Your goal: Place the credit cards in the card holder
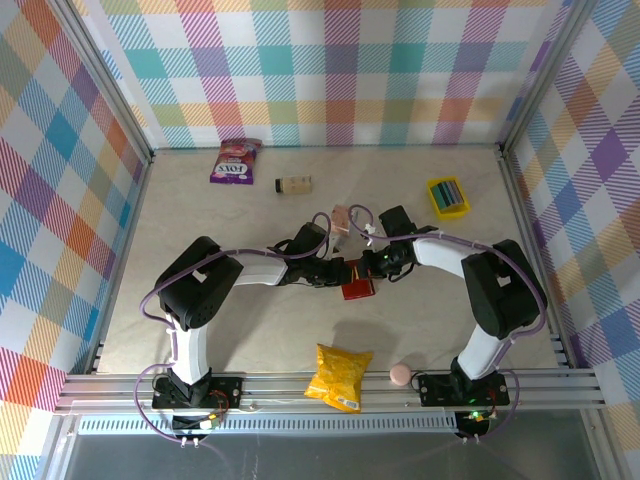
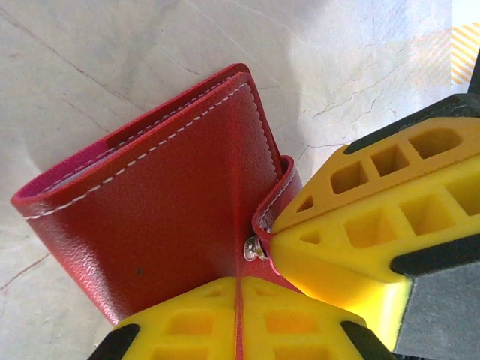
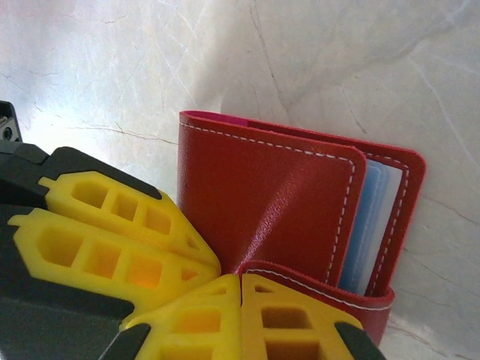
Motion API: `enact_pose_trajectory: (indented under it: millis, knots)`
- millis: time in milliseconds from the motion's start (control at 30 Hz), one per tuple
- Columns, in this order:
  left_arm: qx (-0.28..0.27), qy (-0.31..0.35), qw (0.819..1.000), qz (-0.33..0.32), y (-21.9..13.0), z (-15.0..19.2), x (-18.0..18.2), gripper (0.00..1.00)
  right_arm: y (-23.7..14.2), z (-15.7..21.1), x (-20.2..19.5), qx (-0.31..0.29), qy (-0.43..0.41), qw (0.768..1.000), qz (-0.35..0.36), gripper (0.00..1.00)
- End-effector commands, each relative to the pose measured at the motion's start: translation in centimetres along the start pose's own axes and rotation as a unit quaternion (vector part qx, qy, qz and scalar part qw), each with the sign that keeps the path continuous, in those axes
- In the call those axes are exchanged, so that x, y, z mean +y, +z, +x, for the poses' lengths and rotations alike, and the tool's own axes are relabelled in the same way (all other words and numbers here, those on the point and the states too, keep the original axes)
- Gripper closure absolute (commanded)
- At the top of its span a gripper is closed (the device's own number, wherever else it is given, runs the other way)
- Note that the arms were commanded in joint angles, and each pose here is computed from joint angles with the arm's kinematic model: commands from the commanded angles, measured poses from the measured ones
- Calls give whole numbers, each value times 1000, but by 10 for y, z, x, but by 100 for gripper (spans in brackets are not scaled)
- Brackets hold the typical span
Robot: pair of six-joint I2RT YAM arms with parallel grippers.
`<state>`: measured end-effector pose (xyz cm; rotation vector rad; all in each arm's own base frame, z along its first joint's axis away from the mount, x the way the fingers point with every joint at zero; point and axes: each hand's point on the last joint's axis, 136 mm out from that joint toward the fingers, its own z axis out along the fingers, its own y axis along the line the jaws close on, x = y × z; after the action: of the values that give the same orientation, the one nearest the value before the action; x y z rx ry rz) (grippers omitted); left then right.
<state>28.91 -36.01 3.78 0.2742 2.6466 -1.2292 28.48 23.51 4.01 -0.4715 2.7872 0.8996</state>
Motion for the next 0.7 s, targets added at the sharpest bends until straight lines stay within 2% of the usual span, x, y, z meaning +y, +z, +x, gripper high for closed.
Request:
enact_pose_trajectory:
  millis: [0, 667]
  knots:
    - [11, -17, 1000, -10, -1, 8, 13, 90, 7, 6, 2, 23, -6, 1000, 0, 100]
    - [10, -20, 1000, -12, -1, 7, 16, 89, 18, 17, -17, 54, 20, 998, 31, 100]
